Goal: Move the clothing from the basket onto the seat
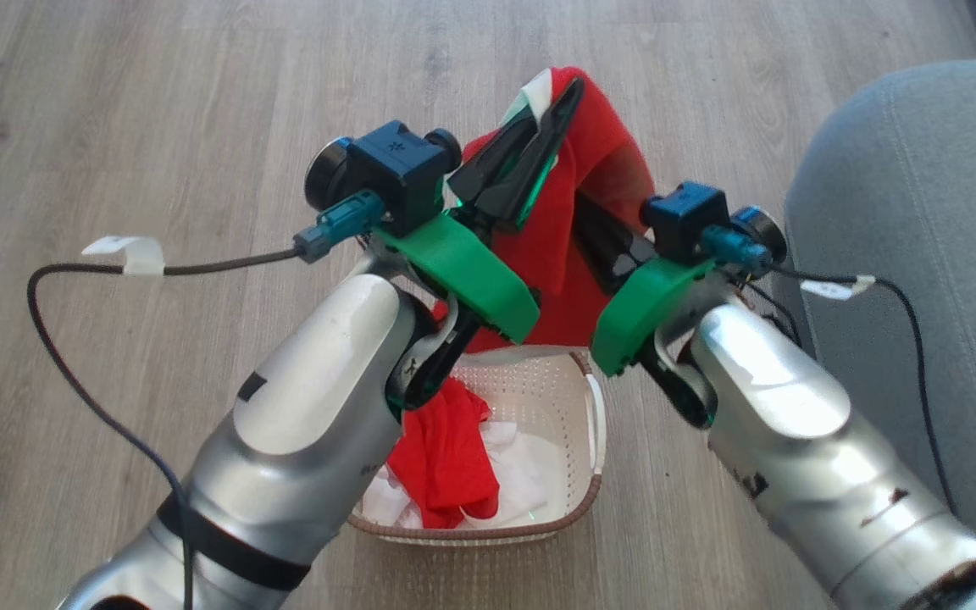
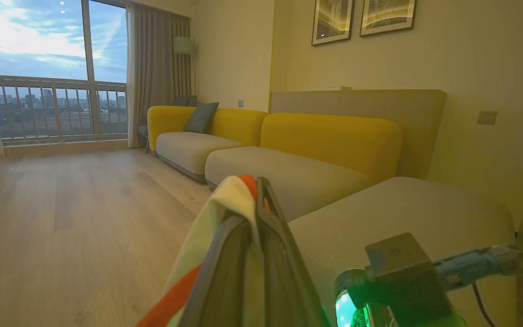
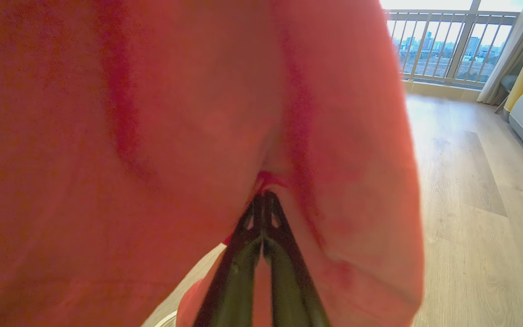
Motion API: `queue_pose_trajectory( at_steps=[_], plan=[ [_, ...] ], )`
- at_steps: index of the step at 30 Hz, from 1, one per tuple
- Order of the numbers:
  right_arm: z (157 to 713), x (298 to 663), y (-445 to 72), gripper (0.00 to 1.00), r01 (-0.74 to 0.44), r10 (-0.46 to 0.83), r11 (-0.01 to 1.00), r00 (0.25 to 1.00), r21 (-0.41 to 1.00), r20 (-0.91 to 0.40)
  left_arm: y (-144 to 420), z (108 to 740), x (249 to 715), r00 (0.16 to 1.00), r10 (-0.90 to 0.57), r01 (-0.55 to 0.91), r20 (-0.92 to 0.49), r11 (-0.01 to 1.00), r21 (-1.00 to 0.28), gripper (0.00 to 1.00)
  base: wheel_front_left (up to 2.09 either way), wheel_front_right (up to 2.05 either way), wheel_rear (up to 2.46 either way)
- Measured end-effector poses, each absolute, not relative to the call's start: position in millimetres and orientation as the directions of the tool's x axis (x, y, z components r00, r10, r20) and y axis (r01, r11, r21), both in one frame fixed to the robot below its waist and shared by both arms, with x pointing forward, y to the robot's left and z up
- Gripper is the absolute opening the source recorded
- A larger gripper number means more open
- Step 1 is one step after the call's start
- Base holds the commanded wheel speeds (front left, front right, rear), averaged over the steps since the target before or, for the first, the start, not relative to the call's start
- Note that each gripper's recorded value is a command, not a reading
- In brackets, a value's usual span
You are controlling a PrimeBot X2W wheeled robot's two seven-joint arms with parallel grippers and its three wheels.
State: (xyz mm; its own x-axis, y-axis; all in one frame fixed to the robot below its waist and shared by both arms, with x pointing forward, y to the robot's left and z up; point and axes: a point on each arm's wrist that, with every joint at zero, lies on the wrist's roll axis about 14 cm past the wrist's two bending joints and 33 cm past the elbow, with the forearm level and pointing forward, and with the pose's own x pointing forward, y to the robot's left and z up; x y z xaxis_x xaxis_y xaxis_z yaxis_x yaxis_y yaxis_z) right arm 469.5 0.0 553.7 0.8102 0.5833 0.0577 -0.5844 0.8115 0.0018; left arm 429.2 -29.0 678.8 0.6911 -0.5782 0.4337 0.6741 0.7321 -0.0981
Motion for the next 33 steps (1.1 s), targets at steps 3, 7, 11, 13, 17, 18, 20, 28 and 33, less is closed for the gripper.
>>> queue_pose_trajectory(
  at_steps=[3,7,11,13,17,18,20,28,33],
  plan=[
    [546.3,462.5,-3.4,0.0,-0.579,0.578,0.815,0.815,0.019,0.054,-29.2,668.8,433.1,0.707,-0.576,0.667,0.411,0.736,-0.114,0.0,0.0,0.0,0.0],
    [538.3,455.4,-8.5,0.0,-0.57,0.568,0.821,0.822,0.036,0.049,-30.2,657.6,436.2,0.72,-0.576,0.662,0.387,0.738,-0.134,0.0,0.0,0.0,0.0],
    [539.8,451.6,-11.5,0.0,-0.564,0.561,0.824,0.825,0.046,0.063,-30.6,653.6,440.0,0.728,-0.573,0.657,0.376,0.741,-0.143,0.0,0.0,0.0,0.0],
    [540.4,449.3,-12.4,0.0,-0.563,0.559,0.825,0.826,0.053,0.07,-30.6,650.7,442.0,0.733,-0.572,0.654,0.368,0.742,-0.147,0.0,0.0,0.0,0.0],
    [536.2,444.9,-16.8,0.0,-0.557,0.553,0.828,0.83,0.062,0.068,-31.5,646.1,443.9,0.738,-0.573,0.651,0.358,0.743,-0.153,0.0,0.0,0.0,0.0],
    [535.2,444.4,-18.3,0.0,-0.555,0.551,0.83,0.832,0.063,0.066,-31.4,644.6,444.5,0.74,-0.572,0.65,0.355,0.744,-0.157,0.0,0.0,0.0,0.0],
    [532.7,443.8,-22.3,0.0,-0.548,0.545,0.834,0.836,0.063,0.061,-31.4,642.3,445.8,0.743,-0.571,0.648,0.349,0.745,-0.16,0.0,0.0,0.0,0.0],
    [520.1,441.0,-39.8,1.0,-0.503,0.502,0.858,0.864,0.102,0.039,-29.6,642.1,448.2,0.747,-0.565,0.642,0.349,0.751,-0.158,0.0,0.0,0.0,0.0],
    [521.9,443.7,-61.9,1.0,-0.449,0.446,0.887,0.894,0.108,0.051,-29.7,640.1,449.4,0.749,-0.566,0.641,0.344,0.75,-0.163,0.0,0.0,0.0,0.0]
  ],
)
